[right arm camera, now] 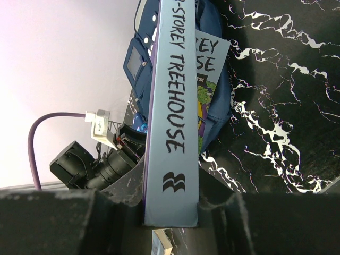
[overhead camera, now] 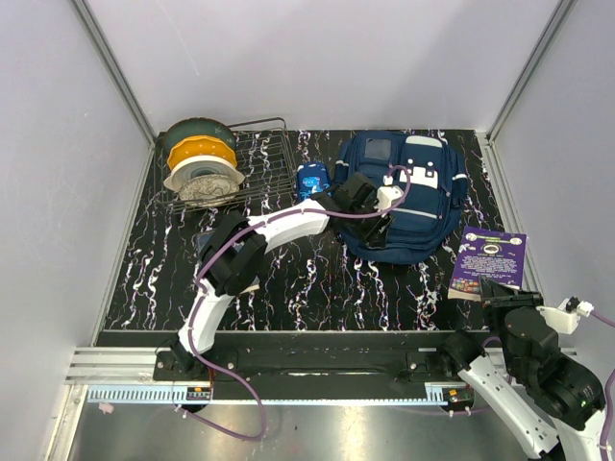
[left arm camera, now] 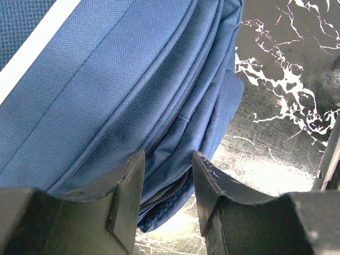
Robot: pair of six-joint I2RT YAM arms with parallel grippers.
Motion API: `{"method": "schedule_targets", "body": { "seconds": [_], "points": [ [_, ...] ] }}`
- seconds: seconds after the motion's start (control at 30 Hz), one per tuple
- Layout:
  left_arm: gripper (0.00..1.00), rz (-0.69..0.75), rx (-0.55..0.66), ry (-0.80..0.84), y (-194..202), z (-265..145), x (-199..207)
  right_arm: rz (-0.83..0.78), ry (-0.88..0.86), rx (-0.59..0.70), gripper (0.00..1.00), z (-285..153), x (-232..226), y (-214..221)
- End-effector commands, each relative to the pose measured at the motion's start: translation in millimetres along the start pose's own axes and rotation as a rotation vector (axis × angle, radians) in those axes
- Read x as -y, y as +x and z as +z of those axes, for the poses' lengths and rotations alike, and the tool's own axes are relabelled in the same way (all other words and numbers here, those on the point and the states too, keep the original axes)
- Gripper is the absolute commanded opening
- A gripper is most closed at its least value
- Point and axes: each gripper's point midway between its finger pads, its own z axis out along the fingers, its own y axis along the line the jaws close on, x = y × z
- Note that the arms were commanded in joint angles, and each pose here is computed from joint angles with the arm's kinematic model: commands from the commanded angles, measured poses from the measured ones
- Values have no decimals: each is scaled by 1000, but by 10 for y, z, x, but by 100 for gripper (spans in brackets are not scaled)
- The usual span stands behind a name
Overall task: Pack the student bag
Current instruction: Place the book in the student bag.
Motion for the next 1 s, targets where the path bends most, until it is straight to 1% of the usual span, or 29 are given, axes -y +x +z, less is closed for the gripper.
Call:
{"method": "schedule_targets", "body": {
  "seconds": [0.0, 0.07, 0.1, 0.17, 0.27, 0.3, 0.37, 0.4, 0.5, 0.53, 0.57, 0.67, 0.87, 0.9, 0.93, 0.97],
  "points": [
    [43, 30, 31, 23, -135, 3, 17, 87, -63, 36, 9, -12, -201, -93],
    [41, 51, 18, 14, -104, 16, 1, 88, -64, 38, 9, -13, -200, -97],
    [43, 50, 6, 9, -67, 15, -19, 87, -63, 38, 9, -12, -200, -95],
    [48, 68, -4, 15, -38, 16, -11, 87, -63, 36, 9, -11, -197, -91],
    [47, 82, -18, -13, -6, 31, -35, 91, -61, 38, 10, -2, -196, -88],
    [41, 84, -19, -13, -3, 40, -34, 93, -60, 36, 9, -2, -191, -83],
    [33, 85, -24, -18, 9, 54, -50, 93, -59, 36, 9, 6, -198, -76],
    [24, 90, -28, -20, 1, 59, -36, 92, -58, 36, 10, 8, -198, -75],
    [15, 97, -19, -36, -40, 44, -40, 86, -54, 34, 10, 10, -204, -69],
    [3, 92, -13, -39, -66, 31, -36, 83, -54, 36, 10, 9, -206, -72],
    [0, 91, -10, -40, -82, 26, -26, 82, -52, 34, 10, 13, -208, -67],
    [0, 96, 20, -52, -215, -76, 12, 78, -50, 34, 10, 16, -207, -64],
    [0, 130, 148, -105, -679, -516, 172, 16, -65, 54, 8, -80, -366, -203],
    [0, 139, 191, -125, -831, -659, 203, 6, -60, 59, 7, -92, -373, -226],
    [0, 133, 211, -134, -900, -726, 212, -14, -59, 67, 6, -95, -388, -247],
    [0, 138, 233, -141, -982, -795, 240, -28, -67, 75, 3, -112, -422, -279]
  ]
}}
